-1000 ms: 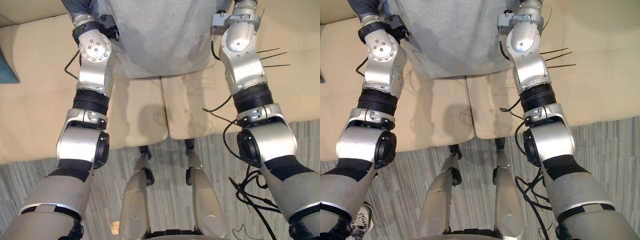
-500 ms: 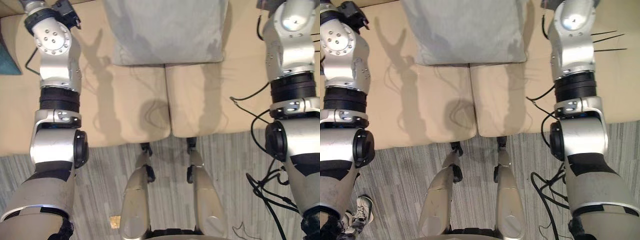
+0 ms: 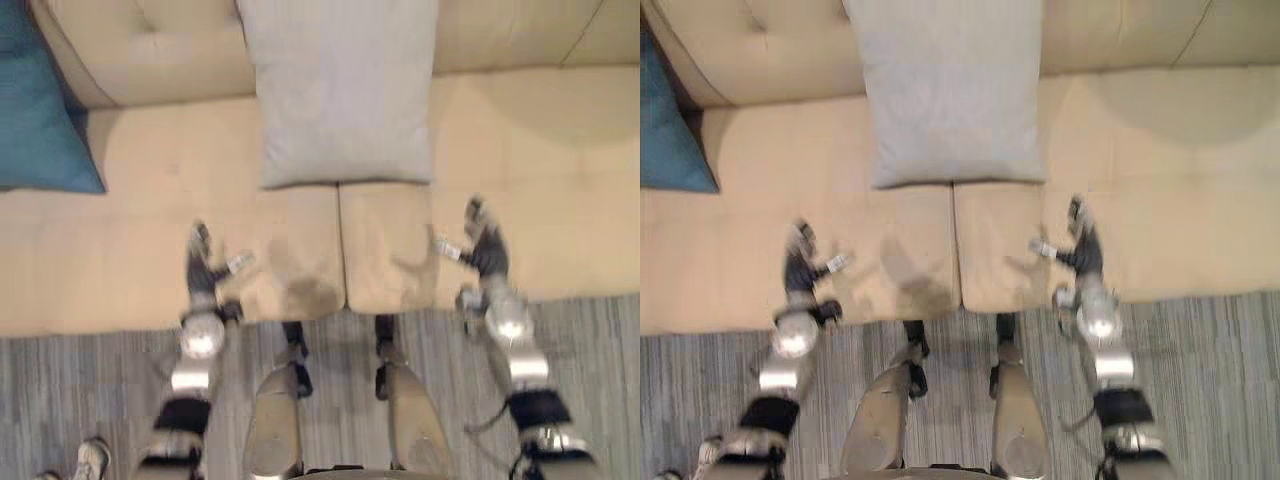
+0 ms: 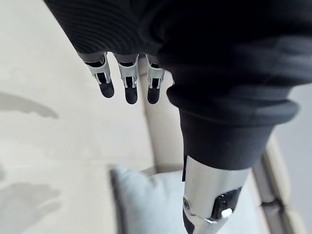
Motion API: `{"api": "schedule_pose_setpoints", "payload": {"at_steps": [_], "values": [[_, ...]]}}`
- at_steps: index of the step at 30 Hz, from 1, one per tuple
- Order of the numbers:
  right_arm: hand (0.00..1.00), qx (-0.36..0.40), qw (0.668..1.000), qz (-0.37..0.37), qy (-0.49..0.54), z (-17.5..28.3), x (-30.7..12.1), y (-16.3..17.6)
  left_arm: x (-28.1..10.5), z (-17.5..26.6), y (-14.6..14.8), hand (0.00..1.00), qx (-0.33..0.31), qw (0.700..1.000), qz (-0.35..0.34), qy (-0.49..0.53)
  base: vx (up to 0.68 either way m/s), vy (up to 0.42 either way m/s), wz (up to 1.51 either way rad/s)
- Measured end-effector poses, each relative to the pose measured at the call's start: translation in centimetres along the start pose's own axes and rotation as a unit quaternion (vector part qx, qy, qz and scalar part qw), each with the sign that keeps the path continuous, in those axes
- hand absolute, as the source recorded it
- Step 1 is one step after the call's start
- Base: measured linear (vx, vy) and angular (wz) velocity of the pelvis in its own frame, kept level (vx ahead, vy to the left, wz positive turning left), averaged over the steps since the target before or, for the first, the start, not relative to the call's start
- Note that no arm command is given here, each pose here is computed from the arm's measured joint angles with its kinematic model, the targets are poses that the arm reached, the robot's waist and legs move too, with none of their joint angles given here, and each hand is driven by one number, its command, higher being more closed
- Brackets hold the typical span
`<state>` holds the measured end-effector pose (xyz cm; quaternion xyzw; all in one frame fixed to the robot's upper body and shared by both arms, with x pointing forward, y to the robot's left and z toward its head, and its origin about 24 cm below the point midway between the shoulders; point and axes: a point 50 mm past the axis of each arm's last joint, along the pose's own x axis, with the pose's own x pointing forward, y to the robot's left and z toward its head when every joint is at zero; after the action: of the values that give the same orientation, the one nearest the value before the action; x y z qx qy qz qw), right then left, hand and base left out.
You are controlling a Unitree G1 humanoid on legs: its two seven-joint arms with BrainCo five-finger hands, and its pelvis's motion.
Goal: Pick up cushions and gather them together orderly.
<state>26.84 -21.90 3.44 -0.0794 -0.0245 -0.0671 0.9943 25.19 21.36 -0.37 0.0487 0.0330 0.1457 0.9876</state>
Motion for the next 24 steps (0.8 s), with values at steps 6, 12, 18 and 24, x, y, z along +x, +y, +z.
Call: {"api": "schedule_pose_setpoints", "payload": {"at_steps": [6, 12, 18, 24], "values": [[0.00, -0.063, 0.970, 0.024, 0.232, -10.3, -8.2, -0.7, -7.2, -10.0, 3.0, 0.00, 0.066, 0.972, -0.019, 0.227, 0.10, -0.006, 0.01], [0.00, -0.117, 0.922, 0.048, 0.367, -14.8, -13.3, -1.6, -12.3, -14.2, 4.1, 0.00, 0.093, 0.931, -0.037, 0.352, 0.04, 0.021, -0.07], [0.00, -0.116, 0.912, 0.059, 0.388, -15.3, -13.9, -0.4, -11.2, -13.7, 3.2, 0.00, 0.093, 0.935, -0.051, 0.338, -0.06, 0.025, -0.19], [0.00, -0.100, 0.907, 0.081, 0.401, -15.7, -15.0, 1.5, -10.3, -12.5, 2.3, 0.00, 0.078, 0.948, -0.053, 0.304, -0.15, -0.115, 0.17]]}}
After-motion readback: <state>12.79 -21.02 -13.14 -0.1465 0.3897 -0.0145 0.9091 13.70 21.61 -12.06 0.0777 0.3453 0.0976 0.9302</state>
